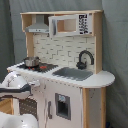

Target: Play with the kitchen

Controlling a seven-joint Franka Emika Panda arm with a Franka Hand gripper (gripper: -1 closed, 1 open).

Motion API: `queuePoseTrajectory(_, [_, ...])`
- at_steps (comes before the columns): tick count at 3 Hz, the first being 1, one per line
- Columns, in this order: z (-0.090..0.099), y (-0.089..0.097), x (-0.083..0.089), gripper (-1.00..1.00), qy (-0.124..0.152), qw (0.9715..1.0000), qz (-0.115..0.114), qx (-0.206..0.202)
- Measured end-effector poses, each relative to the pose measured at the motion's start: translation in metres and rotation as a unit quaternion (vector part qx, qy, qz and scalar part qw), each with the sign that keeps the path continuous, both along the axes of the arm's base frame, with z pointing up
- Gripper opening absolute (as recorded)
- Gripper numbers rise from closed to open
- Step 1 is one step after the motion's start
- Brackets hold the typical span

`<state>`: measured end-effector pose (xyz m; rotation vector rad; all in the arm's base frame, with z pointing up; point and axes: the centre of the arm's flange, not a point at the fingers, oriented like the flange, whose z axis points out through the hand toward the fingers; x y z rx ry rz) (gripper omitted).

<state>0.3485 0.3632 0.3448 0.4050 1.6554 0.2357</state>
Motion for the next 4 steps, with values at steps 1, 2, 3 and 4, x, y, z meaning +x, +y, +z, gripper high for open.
queuePoseTrajectory(1, [-0.0019, 0.0004, -0.0002, -1.0, -0.004, 0.9982, 0.005, -0.059])
queuePoseTrajectory(2, [-0.0031, 0.0011, -0.0002, -1.0, -0.016, 0.9998, -0.004, -0.007])
queuePoseTrajectory(3, [-0.0031, 0.0014, -0.0001, -1.0, -0.021, 0.9986, -0.011, 0.049])
queuePoseTrajectory(4, [-0.0031, 0.0018, -0.0001, -1.0, -0.025, 0.9941, -0.018, 0.104])
